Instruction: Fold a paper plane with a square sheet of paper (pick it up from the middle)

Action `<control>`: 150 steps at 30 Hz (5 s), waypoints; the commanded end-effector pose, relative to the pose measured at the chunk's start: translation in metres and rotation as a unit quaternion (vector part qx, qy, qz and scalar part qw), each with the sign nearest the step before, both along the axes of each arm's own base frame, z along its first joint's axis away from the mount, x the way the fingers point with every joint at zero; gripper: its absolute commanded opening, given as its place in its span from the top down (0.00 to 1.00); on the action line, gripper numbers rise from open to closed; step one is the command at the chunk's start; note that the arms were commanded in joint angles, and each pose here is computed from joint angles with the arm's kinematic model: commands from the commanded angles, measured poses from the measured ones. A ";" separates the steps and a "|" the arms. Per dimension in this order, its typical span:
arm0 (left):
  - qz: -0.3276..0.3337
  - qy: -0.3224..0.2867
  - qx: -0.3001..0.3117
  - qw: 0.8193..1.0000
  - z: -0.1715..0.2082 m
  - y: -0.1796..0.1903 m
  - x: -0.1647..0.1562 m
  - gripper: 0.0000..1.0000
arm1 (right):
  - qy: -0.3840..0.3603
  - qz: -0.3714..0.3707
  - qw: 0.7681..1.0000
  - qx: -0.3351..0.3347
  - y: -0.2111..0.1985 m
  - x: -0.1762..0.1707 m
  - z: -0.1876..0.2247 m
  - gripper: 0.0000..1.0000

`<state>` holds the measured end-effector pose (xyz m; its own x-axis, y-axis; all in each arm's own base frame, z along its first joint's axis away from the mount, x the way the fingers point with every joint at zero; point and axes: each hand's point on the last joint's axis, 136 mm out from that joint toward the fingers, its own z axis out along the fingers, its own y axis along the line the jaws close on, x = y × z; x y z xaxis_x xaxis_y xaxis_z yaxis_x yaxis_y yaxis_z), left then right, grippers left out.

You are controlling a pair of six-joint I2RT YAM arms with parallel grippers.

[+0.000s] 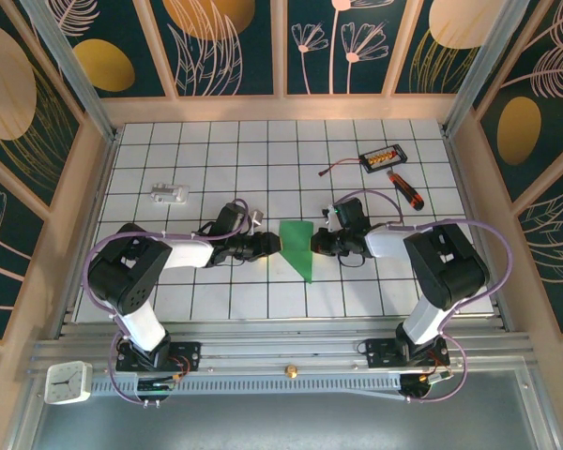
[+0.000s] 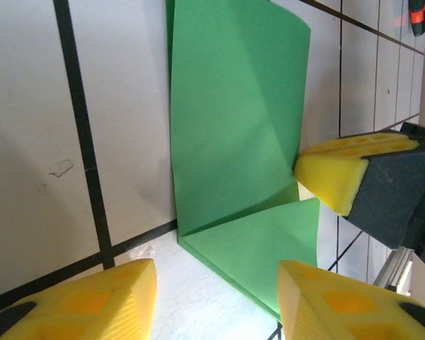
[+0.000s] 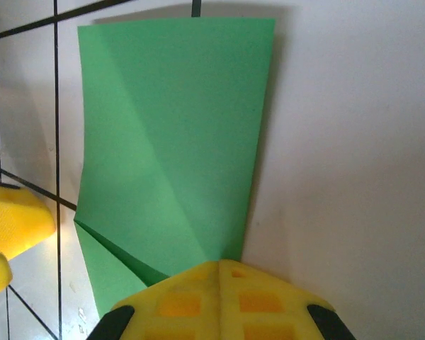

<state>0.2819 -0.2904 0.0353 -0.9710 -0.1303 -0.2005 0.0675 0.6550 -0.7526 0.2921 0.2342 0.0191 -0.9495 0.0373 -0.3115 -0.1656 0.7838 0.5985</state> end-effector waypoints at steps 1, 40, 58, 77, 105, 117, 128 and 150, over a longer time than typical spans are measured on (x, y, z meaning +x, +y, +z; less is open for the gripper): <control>-0.011 0.002 -0.017 1.000 0.002 -0.005 -0.003 0.49 | 0.005 -0.004 1.000 -0.010 -0.005 0.001 -0.009 1.00; 0.032 0.037 0.049 0.998 -0.006 -0.001 0.011 0.49 | -0.012 -0.006 0.998 0.055 -0.002 0.002 0.014 1.00; 0.012 0.062 0.028 0.998 -0.013 -0.015 0.002 0.50 | 0.004 -0.017 0.999 0.048 -0.008 0.005 -0.004 1.00; -0.008 0.080 -0.024 0.997 -0.002 -0.035 0.004 0.50 | 0.018 -0.022 0.999 0.026 -0.017 -0.007 -0.020 1.00; 0.031 0.110 0.039 0.993 -0.008 -0.026 0.012 0.49 | 0.008 -0.012 1.000 0.024 -0.018 -0.006 -0.016 1.00; 0.024 0.106 0.058 0.992 -0.013 -0.023 0.007 0.49 | 0.012 -0.013 1.000 0.024 -0.017 -0.006 -0.017 1.00; 0.000 0.122 0.021 0.992 -0.006 -0.036 0.001 0.49 | 0.015 -0.013 1.000 0.023 -0.018 -0.007 -0.018 1.00; -0.010 0.086 0.004 0.996 0.007 -0.043 0.011 0.72 | 0.017 -0.013 1.000 0.021 -0.018 -0.008 -0.020 1.00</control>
<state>0.2961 -0.3290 0.0418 -0.9909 -0.1309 -0.0326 -0.0644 0.6713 -0.7383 0.2936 0.2295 0.0188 -0.9454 0.0797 -0.3161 -0.1653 0.7186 0.6755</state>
